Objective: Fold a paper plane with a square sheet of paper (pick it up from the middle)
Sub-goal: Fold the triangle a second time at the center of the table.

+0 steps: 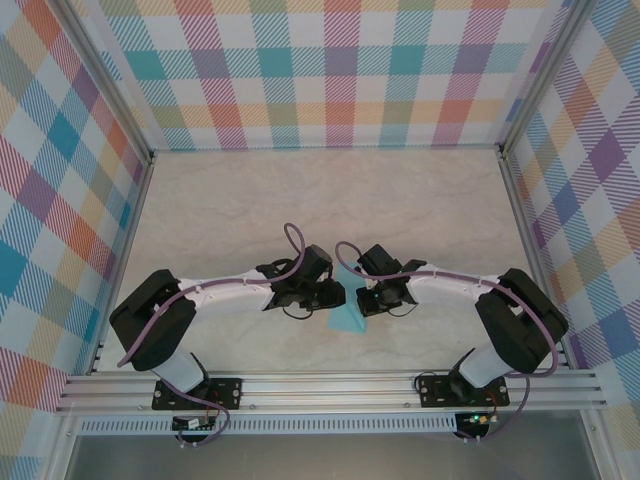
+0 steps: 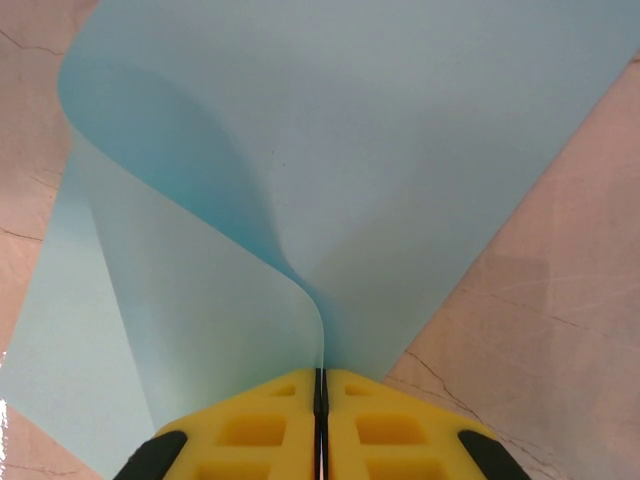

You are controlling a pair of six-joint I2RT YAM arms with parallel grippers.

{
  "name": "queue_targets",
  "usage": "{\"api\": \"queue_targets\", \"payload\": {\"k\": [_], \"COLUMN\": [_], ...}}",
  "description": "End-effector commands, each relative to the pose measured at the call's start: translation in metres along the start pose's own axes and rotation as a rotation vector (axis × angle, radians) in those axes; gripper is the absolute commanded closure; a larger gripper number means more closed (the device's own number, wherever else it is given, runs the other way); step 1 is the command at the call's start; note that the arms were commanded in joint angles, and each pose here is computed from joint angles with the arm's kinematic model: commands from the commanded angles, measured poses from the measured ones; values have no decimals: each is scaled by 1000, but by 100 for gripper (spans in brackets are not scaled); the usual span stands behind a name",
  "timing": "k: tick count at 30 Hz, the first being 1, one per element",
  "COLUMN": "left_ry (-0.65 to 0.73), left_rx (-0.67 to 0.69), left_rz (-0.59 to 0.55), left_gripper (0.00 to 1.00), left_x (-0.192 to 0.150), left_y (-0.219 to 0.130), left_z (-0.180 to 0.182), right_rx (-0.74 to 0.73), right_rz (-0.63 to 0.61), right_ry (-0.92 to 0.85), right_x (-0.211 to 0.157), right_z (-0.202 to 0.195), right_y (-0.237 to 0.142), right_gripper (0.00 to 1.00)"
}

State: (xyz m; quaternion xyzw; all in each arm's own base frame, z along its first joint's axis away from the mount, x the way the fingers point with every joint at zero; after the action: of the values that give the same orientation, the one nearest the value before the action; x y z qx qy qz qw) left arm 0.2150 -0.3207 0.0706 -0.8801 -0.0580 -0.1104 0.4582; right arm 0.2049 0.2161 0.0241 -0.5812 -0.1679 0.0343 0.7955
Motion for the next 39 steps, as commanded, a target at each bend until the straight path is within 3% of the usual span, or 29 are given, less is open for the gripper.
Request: {"api": "queue_targets", "payload": {"k": [1,18,25,31,39], "left_ry": [18,17,13,-44,-183], "left_rx": [-10,-8,-19,-77,-78], "left_rz": [25,42,38,-7,-80], "left_gripper": [69,70,75,81,85], "left_x": [-8,-11,-11,2,13], "left_y": [2,8,8,7,20], "left_z": [-6,-4,-6,-23,-15], "right_rx": [-7,9,-13,-3,4], "right_rz": [-27,-30,0,-3,-10], "right_ry": [-19,-26,-19,-16,-10], "right_x": [8,9,3,1,2], "right_z": [1,3,-2,-3,-1], "right_y": [-7,-2,5,5,6], "right_gripper": [91,90,90,91,91]}}
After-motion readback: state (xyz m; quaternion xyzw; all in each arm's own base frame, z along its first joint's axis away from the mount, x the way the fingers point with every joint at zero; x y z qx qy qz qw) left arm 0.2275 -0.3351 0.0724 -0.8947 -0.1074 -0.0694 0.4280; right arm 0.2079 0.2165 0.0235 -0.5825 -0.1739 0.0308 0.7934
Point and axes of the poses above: each hand's point on the last joint's axis, 136 mm out from that joint toward the fingers, its own y axis out along the fingers, its own z axis along the line the jaws close on, x = y × z, the point moved 1 cm from there along -y, back along the fingers, and after that the axes turned 3 degrees about y, right-handed, at the moved point
